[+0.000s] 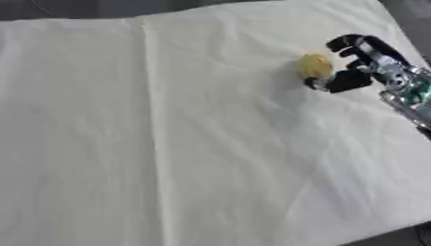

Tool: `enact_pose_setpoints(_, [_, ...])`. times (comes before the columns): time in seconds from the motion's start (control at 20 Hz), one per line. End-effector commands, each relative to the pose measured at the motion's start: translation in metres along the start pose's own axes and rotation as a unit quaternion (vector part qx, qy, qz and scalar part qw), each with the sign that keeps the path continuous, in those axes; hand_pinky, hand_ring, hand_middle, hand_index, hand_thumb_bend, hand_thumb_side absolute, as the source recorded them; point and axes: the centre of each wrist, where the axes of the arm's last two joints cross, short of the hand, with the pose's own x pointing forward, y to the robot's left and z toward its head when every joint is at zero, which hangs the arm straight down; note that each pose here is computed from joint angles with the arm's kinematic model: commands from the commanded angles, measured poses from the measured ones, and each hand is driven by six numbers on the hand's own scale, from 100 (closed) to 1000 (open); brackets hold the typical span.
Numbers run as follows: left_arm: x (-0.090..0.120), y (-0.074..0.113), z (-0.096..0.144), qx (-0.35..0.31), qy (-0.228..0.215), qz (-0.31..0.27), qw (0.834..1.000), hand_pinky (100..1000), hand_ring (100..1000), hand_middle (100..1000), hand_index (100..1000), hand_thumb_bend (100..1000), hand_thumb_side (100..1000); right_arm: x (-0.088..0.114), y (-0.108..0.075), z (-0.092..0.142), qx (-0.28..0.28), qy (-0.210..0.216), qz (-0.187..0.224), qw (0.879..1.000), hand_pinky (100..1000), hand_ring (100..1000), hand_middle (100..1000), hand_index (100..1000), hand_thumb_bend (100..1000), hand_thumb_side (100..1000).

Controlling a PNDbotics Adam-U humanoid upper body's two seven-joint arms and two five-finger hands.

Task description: Pick up the objects with one hand, pass them to the other hand, and then place them into the box on the other side of the table.

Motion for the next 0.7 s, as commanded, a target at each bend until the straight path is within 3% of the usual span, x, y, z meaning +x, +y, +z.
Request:
enact_pose_setpoints(0.05, [0.005,0.023,-0.001,0.024,-0.009,0.0,1.0,784,779,687,769,325,415,0.001,-0.008,-0.003,-0.019,0.0,0.006,1.0,799,880,798,825,487,113])
enact_pose_setpoints(0.35, [0.007,0.023,0.0,0.024,-0.009,0.003,1.0,784,778,686,769,326,420,-0.008,-0.007,-0.006,-0.045,0.018,0.013,0.999,797,858,755,788,358,100])
enact_pose_setpoints(0.55, [0.008,0.023,0.0,0.022,-0.012,0.004,1.0,784,778,685,769,326,423,-0.011,-0.004,-0.006,-0.054,0.02,0.017,0.998,791,826,660,735,291,100])
enact_pose_setpoints(0.6, [0.009,0.023,0.001,0.022,-0.012,0.004,1.0,784,778,685,768,325,424,-0.011,-0.003,-0.006,-0.055,0.02,0.021,0.998,790,817,630,723,239,100])
enact_pose_setpoints(0.7, [0.009,0.023,0.001,0.021,-0.013,0.005,1.0,784,778,684,768,319,427,-0.012,-0.002,-0.005,-0.058,0.021,0.027,0.998,776,797,580,694,240,100])
